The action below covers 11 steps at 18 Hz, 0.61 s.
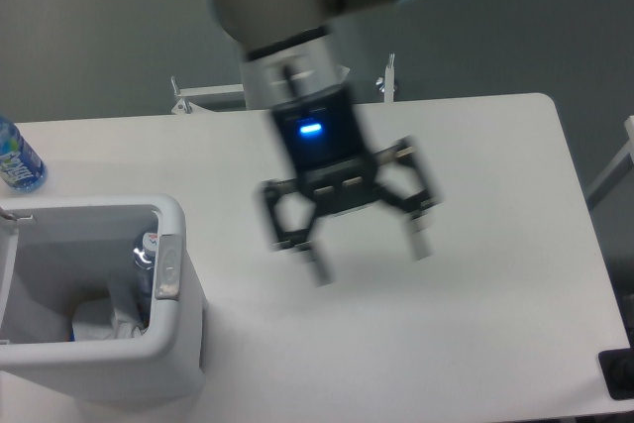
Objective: Place the trash in the trash can
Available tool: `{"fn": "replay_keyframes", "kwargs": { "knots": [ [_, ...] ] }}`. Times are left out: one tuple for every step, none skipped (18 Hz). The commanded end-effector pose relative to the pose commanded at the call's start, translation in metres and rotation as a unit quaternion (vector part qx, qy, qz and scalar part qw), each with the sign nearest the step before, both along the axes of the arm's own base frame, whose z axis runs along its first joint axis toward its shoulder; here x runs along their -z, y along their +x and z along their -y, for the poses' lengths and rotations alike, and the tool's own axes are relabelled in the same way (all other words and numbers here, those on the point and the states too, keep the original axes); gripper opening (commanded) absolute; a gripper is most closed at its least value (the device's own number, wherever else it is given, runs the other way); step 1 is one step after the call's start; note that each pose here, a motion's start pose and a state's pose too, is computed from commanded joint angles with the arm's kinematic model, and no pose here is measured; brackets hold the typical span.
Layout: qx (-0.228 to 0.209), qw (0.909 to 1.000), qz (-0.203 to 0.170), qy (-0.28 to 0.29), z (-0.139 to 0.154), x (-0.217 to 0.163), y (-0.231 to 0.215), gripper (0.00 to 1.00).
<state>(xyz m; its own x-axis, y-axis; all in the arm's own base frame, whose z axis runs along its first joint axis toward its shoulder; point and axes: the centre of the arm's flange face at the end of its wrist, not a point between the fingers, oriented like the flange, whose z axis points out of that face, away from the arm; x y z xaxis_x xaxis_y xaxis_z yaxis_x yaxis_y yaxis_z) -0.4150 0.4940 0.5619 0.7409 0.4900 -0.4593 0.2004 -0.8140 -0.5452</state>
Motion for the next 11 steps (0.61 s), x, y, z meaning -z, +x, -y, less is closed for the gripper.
{"fn": "replay_keyframes", "kwargs": {
  "knots": [
    [-0.001,0.9998,-0.006,-0.019,0.013,-0.001,-0.012,1.00],
    [0.003,0.9990,-0.003,-0.044,0.025,0.002,-0.023,1.00],
    [0.016,0.9974,0.002,-0.071,0.034,0.001,-0.025,1.00],
    [0.033,0.9945,0.007,-0.100,0.043,-0.002,-0.025,1.00],
    [0.052,0.9900,0.016,-0.130,0.056,-0.001,-0.027,1.00],
    [0.075,0.9846,0.022,-0.157,0.069,0.000,-0.025,1.00],
    [0.097,0.9784,0.025,-0.181,0.080,0.000,-0.025,1.00],
    [0.119,0.9716,0.030,-0.202,0.087,0.002,-0.028,1.00],
    [0.134,0.9662,0.034,-0.218,0.092,0.002,-0.028,1.00],
    [0.144,0.9606,0.045,-0.234,0.104,0.003,-0.034,1.00],
    [0.148,0.9589,0.045,-0.238,0.109,0.003,-0.037,1.00]
  ]
}}
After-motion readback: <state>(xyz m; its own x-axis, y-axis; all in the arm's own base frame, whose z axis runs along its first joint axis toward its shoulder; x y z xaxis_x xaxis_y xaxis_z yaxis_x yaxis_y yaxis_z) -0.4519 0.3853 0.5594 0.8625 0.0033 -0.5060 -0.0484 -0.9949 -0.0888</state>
